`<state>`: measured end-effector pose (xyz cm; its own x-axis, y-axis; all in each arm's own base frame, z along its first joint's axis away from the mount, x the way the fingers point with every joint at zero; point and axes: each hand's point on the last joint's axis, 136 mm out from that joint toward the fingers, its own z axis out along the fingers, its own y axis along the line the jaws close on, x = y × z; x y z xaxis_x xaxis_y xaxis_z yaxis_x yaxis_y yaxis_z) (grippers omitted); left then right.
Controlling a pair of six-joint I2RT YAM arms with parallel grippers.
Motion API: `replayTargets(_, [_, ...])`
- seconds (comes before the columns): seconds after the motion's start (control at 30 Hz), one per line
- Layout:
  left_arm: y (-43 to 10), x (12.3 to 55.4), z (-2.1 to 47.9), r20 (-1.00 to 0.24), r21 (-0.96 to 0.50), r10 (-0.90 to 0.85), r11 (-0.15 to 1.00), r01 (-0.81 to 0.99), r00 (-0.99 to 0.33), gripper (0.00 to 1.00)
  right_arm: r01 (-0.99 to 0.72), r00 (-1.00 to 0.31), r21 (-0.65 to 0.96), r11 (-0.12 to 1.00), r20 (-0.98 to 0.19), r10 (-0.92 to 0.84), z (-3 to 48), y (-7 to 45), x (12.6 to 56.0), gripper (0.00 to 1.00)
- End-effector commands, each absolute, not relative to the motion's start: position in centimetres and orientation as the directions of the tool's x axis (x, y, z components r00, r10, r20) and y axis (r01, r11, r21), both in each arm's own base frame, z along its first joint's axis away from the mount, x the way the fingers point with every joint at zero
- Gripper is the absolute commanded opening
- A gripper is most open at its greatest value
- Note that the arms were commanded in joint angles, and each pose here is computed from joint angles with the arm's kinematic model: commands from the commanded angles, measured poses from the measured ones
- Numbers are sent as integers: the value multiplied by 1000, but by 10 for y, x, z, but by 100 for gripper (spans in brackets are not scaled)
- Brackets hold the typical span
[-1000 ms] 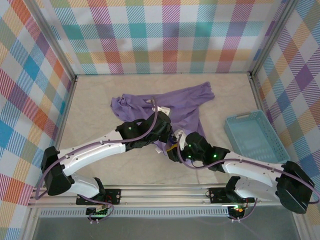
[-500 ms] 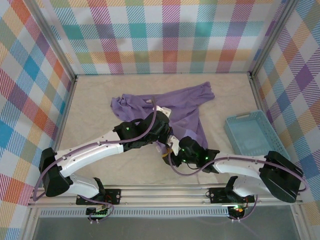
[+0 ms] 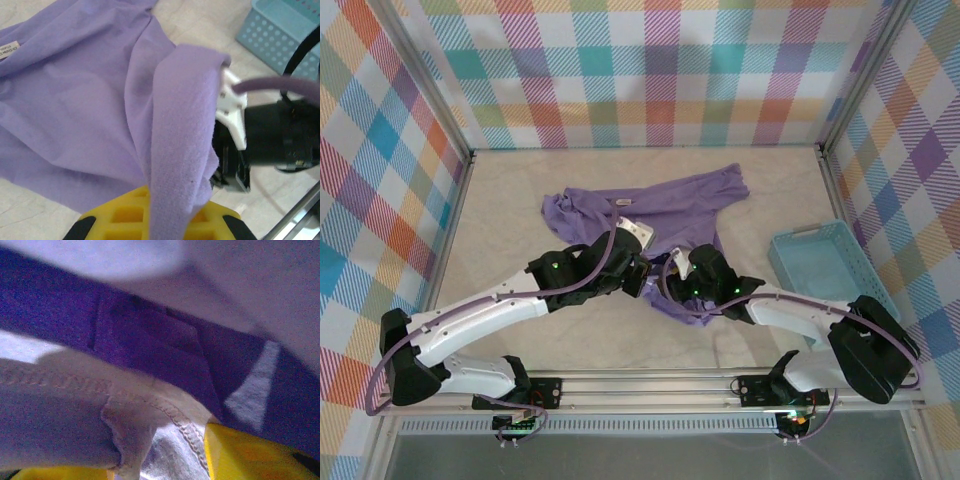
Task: Fold the inside-out t-shirt
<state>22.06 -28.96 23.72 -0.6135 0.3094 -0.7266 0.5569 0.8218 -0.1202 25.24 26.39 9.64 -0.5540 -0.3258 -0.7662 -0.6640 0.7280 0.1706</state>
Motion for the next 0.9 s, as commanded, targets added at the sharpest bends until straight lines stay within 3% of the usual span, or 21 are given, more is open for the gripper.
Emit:
replayTargets(0.0, [-274, 218, 236, -717, -61, 358, 822, 566, -598, 7, -642, -578, 191, 743, -757, -305, 103, 257, 258, 50])
replayTargets(0.1, [-266, 221, 234, -715, -24, 369, 835, 549, -593, 7, -626, -610, 222, 748, -736, -292, 102, 250, 258, 60])
replayTargets(0.2, [-267, 219, 232, -710, -23, 384, 825, 564, -591, 7, -582, -682, 341, 738, -699, -214, 101, 244, 263, 62])
replayTargets(0.6, [-300, 205, 242, -711, -102, 415, 738, 667, -568, 12, -481, -595, 187, 857, -787, -162, 112, 235, 292, 60])
replayTargets(0.87, [-295, 203, 226, -655, -49, 486, 737, 674, -579, 15, -492, -613, 304, 816, -786, -78, 133, 236, 290, 62])
